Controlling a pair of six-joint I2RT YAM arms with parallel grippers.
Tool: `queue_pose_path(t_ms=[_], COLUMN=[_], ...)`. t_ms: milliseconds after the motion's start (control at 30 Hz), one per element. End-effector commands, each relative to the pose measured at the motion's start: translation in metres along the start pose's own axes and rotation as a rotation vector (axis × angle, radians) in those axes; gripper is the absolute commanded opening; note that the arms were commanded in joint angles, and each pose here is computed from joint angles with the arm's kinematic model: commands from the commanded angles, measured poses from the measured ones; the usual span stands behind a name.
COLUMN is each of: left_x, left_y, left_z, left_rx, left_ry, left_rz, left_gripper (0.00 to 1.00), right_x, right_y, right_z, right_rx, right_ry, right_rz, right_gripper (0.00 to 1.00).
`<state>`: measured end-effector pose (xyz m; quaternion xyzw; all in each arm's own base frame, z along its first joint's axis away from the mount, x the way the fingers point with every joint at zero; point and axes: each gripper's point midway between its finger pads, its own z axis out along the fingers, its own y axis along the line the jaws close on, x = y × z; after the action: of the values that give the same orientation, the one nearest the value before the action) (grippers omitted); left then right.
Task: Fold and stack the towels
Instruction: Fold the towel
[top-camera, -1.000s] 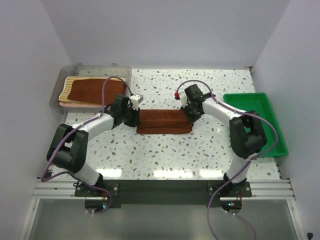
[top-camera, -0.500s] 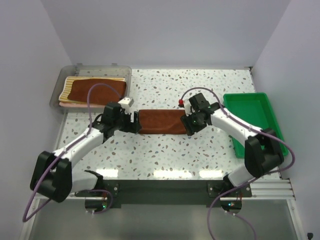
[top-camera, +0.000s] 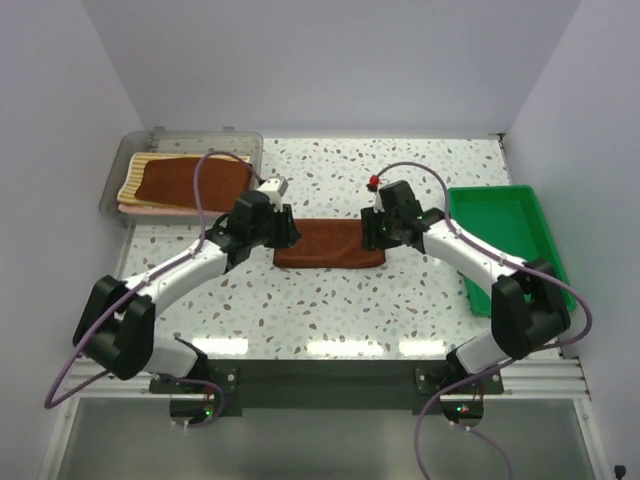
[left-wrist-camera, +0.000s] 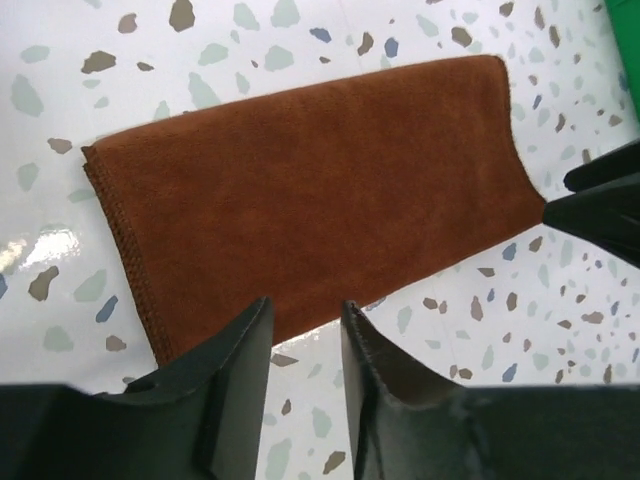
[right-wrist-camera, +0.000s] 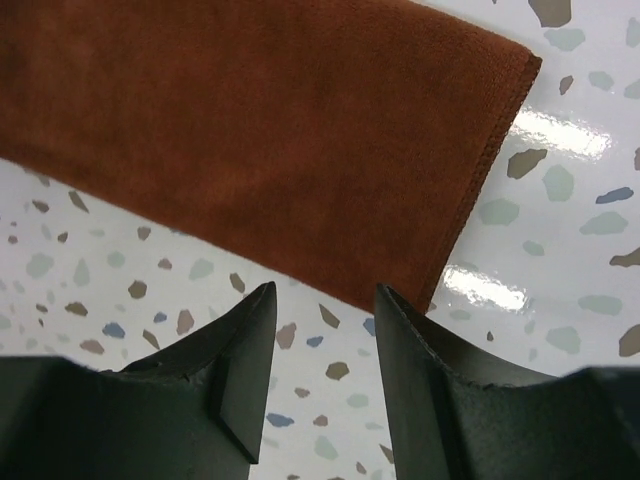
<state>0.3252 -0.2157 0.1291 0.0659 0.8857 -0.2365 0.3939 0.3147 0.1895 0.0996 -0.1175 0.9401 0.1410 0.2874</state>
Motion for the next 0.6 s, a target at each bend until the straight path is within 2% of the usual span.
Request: queue_pose_path(t_ms=[0, 167, 333, 467, 533, 567], left_x=[-0.007, 0.048, 0.088, 0.107, 0.11, 0.108], left_y=[-0.003, 0.023, 0.045, 0.053, 0.053, 0.051], left_z=[0.023, 0.048, 0.041, 0.028, 0.019, 0.017], left_rx=[0.007, -0.052, -0.122, -0.151, -0.146, -0.14], left_ry=[-0.049, 0.062, 0.101, 0.111, 0.097, 0.086], left_rz=[-0.024, -0.053, -0.133, -0.192, -0.219, -0.228], left_gripper=[0.37, 0.22, 0.15, 0.08, 0.08, 0.11], right_x=[-0.014, 0.02, 0.058, 0.067, 0.066, 0.064], right_y=[-0.004, -0.021, -0.048, -0.062, -0.066, -0.067], right_z=[0.019, 0.041, 0.046, 0.04, 0.037, 0.033], right_rx=[0.034, 0.101, 0.15, 0.179, 0.188, 0.19], right_ry=[-0.082, -0.037, 0.003, 0.009, 0.006, 0.002], right_rz=[0.125, 0.173, 0.272, 0.321, 0.323, 0.313], right_gripper=[0.45, 0.42, 0.38, 0.38, 0.38, 0.38])
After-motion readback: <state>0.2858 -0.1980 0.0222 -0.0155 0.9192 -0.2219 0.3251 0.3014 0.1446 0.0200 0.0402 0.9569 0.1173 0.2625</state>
